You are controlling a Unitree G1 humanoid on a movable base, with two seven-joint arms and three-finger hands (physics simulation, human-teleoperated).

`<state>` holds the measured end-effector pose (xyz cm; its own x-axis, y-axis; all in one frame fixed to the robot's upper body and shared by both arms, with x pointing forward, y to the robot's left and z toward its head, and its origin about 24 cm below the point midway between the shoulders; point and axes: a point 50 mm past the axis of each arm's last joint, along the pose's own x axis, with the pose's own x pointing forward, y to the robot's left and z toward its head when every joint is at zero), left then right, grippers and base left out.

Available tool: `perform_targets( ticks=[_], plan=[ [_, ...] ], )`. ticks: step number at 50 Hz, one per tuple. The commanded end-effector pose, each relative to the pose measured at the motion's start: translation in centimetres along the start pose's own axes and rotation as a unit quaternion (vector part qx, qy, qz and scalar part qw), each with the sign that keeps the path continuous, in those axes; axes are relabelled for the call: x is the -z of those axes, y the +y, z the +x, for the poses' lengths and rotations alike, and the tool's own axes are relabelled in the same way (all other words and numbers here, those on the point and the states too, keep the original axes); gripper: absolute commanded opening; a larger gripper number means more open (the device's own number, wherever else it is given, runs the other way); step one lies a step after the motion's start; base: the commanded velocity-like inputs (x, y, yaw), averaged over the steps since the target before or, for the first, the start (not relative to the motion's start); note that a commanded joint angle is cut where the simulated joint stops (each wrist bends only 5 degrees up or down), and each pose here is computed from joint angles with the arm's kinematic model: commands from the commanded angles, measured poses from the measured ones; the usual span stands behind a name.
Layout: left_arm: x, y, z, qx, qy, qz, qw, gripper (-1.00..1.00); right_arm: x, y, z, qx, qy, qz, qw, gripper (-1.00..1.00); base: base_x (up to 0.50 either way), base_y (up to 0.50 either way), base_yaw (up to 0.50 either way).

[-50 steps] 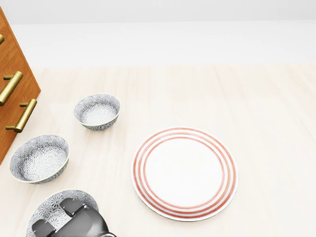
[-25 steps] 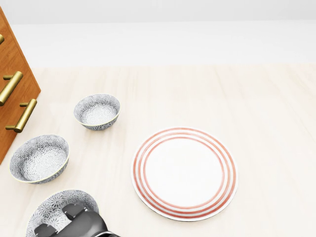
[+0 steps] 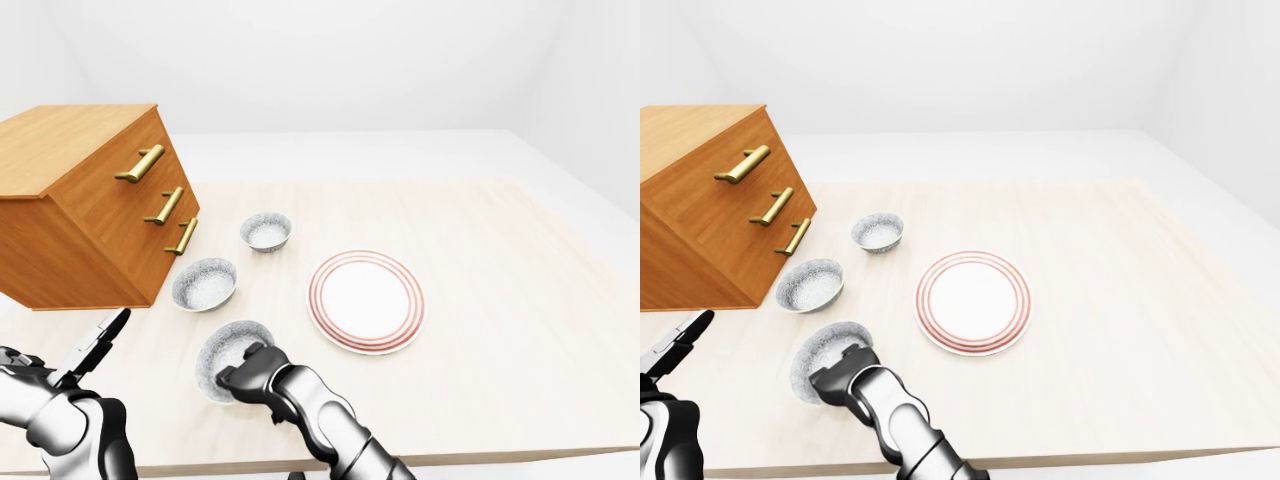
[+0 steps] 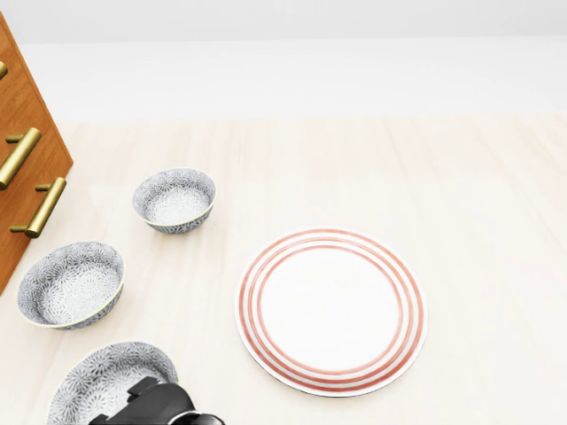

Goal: Put the bowl at the front on the plate.

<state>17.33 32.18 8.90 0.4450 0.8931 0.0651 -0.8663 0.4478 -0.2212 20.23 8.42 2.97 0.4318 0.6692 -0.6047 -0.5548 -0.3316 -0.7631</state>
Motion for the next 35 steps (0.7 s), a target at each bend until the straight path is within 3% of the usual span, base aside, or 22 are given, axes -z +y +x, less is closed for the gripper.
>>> perform_targets(
  ticks=[1,11,25,35],
  plan=[
    [0.0,-0.1,0.0,0.001,0.0,0.0,1.0,1.0,0.2,0.7,0.0,-0.009,0.001,0.005,1.0,-1.0,0.0,0.0,0.0],
    [0.2,-0.1,0.0,0.001,0.004,0.002,1.0,1.0,0.8,0.5,-1.0,0.013,0.024,-0.015,1.0,-1.0,0.0,0.0,0.0],
    [0.2,-0.1,0.0,0.001,0.003,0.002,1.0,1.0,1.7,-1.8,-2.8,0.072,0.072,-0.058,0.993,-1.0,0.0,0.0,0.0],
    [0.1,-0.1,0.0,0.001,0.002,0.003,1.0,1.0,2.4,-4.2,-6.2,0.161,0.105,-0.075,0.978,-1.0,0.0,0.0,0.0]
  ],
)
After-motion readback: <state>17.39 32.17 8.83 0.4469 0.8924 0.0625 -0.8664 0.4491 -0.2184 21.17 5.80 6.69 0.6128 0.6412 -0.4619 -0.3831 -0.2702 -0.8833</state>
